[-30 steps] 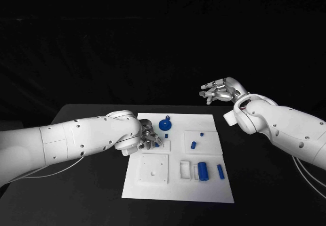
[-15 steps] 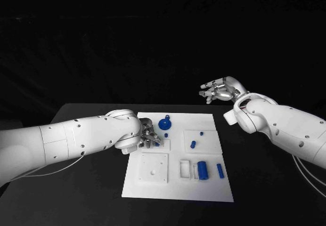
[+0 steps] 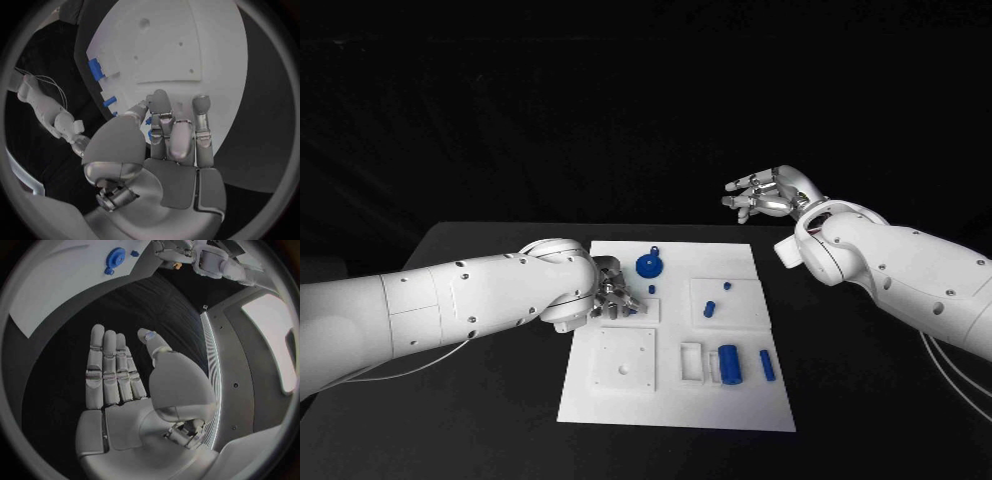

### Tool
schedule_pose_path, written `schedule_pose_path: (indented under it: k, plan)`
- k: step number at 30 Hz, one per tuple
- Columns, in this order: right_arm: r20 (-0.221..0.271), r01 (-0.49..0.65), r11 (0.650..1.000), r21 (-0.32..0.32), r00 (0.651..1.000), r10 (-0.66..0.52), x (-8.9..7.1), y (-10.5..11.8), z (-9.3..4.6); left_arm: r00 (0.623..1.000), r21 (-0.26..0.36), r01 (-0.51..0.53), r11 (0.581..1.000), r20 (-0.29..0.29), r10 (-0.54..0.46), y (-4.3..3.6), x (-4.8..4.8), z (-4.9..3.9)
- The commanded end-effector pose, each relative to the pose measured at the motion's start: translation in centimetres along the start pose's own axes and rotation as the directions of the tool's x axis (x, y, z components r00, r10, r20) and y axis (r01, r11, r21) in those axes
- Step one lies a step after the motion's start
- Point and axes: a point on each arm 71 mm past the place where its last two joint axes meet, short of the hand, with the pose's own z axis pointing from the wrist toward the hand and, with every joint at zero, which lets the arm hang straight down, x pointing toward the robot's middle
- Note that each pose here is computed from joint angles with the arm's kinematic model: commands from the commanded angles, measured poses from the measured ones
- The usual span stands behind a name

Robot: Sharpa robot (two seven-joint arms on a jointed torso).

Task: Assemble the parts on the task board

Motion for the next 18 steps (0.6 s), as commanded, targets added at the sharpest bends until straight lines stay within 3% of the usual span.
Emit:
schedule_pose_path:
  k: [1,18]
  plan:
    - [-0.016,0.005,1.000,-0.006,1.000,-0.005,0.20,0.06,0.01,1.000,0.008,-0.016,1.000,0.010,0.016,-0.13,0.09,-0.02]
    - [-0.017,0.005,1.000,-0.003,1.000,-0.005,0.38,-0.04,0.04,1.000,0.015,0.014,1.000,0.020,-0.015,0.51,-0.07,-0.57]
